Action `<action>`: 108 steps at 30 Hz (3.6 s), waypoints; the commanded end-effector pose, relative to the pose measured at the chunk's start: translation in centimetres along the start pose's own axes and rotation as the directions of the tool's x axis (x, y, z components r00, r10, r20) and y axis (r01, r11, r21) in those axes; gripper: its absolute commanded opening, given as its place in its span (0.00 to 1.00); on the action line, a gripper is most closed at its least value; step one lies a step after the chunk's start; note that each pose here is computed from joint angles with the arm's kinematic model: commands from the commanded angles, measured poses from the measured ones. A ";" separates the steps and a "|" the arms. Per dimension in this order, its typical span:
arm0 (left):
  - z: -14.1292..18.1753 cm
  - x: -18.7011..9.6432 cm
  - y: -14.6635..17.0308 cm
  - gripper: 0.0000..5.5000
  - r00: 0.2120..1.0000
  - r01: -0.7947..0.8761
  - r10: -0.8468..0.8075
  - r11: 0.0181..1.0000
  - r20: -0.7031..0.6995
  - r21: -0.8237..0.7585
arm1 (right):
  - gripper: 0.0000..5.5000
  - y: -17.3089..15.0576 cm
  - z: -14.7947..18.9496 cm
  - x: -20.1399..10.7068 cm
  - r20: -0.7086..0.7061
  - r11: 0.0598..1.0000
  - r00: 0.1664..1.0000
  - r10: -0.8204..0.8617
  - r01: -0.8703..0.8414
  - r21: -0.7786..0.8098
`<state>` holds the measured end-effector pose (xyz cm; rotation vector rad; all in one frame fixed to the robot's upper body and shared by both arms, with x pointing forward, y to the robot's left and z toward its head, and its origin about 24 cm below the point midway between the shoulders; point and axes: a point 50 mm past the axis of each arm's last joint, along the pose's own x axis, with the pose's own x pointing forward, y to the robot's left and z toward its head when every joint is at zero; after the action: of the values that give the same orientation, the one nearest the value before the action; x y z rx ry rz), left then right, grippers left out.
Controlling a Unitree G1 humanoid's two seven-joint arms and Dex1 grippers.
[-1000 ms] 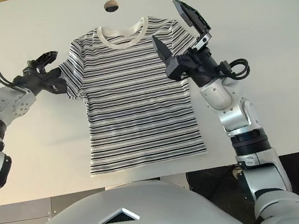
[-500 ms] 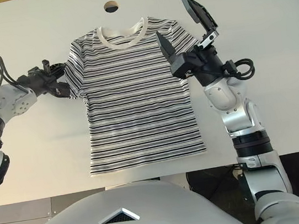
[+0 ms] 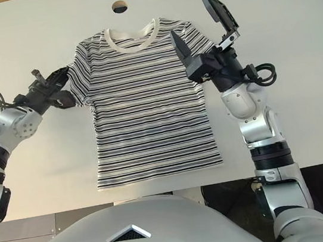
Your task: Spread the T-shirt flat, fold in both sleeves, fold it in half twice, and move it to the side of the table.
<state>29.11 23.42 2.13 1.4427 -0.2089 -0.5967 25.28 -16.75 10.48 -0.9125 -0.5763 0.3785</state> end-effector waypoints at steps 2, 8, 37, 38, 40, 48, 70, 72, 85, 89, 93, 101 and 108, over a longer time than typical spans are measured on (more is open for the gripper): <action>1.0 1.3 2.0 0.02 0.985 -0.174 0.174 0.984 -0.002 -0.025 | 0.76 -0.1 -0.4 -0.4 -0.019 1.000 1.000 0.014 -0.014 0.001; 4.1 4.0 3.0 0.02 0.970 -0.217 0.220 0.976 0.108 -0.035 | 0.76 0.3 -0.8 -0.6 -0.035 1.000 0.999 0.026 -0.026 0.000; 9.3 4.0 7.4 0.54 0.812 -0.231 0.572 0.496 0.115 -0.837 | 0.76 -6.1 -13.9 0.5 -0.566 0.815 0.819 0.093 -0.389 -0.429; 8.7 3.6 7.5 0.54 0.810 -0.264 0.582 0.478 0.077 -0.838 | 0.76 -6.0 -14.5 0.1 -0.602 0.779 0.789 0.123 -0.453 -0.433; 7.5 2.9 7.5 0.54 0.803 -0.322 0.596 0.436 0.001 -0.840 | 0.76 -5.4 -15.3 -1.0 -0.657 0.718 0.730 0.188 -0.559 -0.415; 6.2 2.3 6.8 0.54 0.796 -0.405 0.597 0.406 -0.098 -0.819 | 0.76 -0.5 -15.1 -1.7 -0.636 0.576 0.674 0.375 -0.707 -0.409; 7.8 3.0 5.1 0.54 0.837 -0.318 0.546 0.454 -0.023 -0.832 | 0.60 2.4 -13.6 -0.1 -0.525 0.497 0.687 0.503 -0.726 -0.475; 7.8 3.0 5.0 0.54 0.838 -0.318 0.544 0.454 -0.024 -0.832 | 0.53 2.5 -13.7 -0.3 -0.535 0.492 0.680 0.501 -0.733 -0.470; 8.8 3.0 5.0 0.54 0.835 -0.302 0.551 0.448 -0.006 -0.841 | 0.08 2.1 -14.1 -1.2 -0.562 0.460 0.638 0.527 -0.770 -0.442; 9.1 2.8 5.0 0.54 0.831 -0.296 0.556 0.443 0.000 -0.846 | 0.02 2.2 -14.1 -1.3 -0.553 0.476 0.644 0.529 -0.764 -0.435; 9.0 2.6 5.0 0.54 0.829 -0.302 0.560 0.439 -0.005 -0.846 | 0.02 2.1 -13.8 -0.9 -0.525 0.565 0.696 0.490 -0.712 -0.417; 8.6 2.4 5.2 0.54 0.825 -0.313 0.566 0.434 -0.015 -0.845 | 0.02 0.7 -12.6 0.7 -0.400 0.772 0.851 0.342 -0.497 -0.397; 8.3 2.4 4.9 0.54 0.828 -0.319 0.559 0.426 -0.031 -0.846 | 0.02 1.2 -11.4 2.0 -0.301 0.816 0.898 0.321 -0.423 -0.394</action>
<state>28.41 14.83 7.81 0.3084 -0.4552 -0.3398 33.81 -22.71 4.60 -1.5326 -0.2383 0.4922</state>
